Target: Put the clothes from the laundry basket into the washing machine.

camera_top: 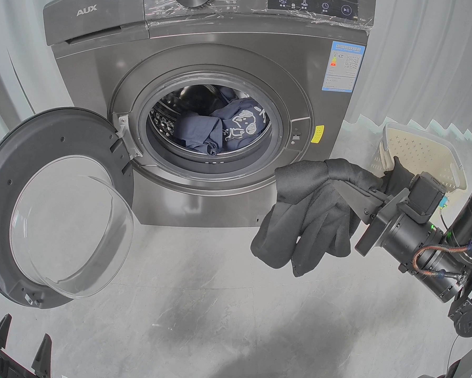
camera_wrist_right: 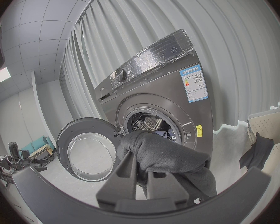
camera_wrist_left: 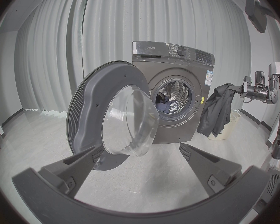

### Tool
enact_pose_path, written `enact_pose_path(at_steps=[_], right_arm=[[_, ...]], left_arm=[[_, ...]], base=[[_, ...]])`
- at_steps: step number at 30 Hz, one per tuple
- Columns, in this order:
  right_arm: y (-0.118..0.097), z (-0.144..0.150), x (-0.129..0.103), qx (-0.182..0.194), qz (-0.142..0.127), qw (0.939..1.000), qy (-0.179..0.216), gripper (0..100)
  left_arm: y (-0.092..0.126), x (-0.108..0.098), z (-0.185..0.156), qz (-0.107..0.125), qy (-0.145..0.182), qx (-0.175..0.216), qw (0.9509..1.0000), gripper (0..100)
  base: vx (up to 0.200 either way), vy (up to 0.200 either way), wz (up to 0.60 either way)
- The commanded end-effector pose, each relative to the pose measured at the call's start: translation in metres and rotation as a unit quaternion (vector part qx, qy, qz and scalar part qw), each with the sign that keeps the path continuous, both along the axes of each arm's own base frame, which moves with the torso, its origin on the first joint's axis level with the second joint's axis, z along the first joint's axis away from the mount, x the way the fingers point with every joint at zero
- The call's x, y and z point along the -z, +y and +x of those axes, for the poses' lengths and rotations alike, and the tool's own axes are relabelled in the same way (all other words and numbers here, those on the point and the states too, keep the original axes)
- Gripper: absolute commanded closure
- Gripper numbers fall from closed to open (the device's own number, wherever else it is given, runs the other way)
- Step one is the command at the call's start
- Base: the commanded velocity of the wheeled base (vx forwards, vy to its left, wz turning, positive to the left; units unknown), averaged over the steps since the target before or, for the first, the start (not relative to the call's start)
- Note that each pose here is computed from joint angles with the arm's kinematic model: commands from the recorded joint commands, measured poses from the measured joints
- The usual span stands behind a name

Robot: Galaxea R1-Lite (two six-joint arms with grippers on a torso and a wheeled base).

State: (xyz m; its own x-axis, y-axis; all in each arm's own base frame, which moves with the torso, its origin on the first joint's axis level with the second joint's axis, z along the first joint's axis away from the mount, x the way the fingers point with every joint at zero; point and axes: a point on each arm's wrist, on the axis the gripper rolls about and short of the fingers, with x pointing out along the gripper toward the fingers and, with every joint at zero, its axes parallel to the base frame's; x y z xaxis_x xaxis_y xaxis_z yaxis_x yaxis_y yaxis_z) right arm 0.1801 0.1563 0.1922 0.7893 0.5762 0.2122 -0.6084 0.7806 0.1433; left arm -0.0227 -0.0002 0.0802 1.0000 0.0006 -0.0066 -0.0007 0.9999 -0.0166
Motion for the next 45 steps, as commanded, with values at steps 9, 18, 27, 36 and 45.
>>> enact_pose_path(at_steps=[9,18,27,36,45], right_arm=[[0.003,0.002,0.006,-0.001,-0.008,0.9999,0.009,100],[0.007,0.001,0.003,-0.008,-0.003,1.0000,0.001,100],[0.043,0.006,0.015,-0.052,-0.005,0.9986,0.010,100],[0.071,0.018,0.010,-0.040,0.044,0.9982,-0.015,100],[0.087,0.030,-0.002,-0.047,0.071,0.9959,-0.032,100]], left_arm=[[0.000,0.005,0.000,0.000,0.001,0.000,1.0000,0],[0.000,0.005,0.000,0.014,0.000,0.000,0.9999,0],[0.000,0.005,0.000,0.021,0.000,-0.002,0.9998,0],[-0.005,-0.053,-0.008,0.020,-0.109,0.091,0.9897,0],[-0.012,-0.074,0.053,0.034,0.018,0.290,0.9561,0]], base=[[0.000,0.089,0.00],[0.000,0.111,0.00],[0.000,0.000,0.00],[0.000,0.000,0.00],[0.000,0.000,0.00]])
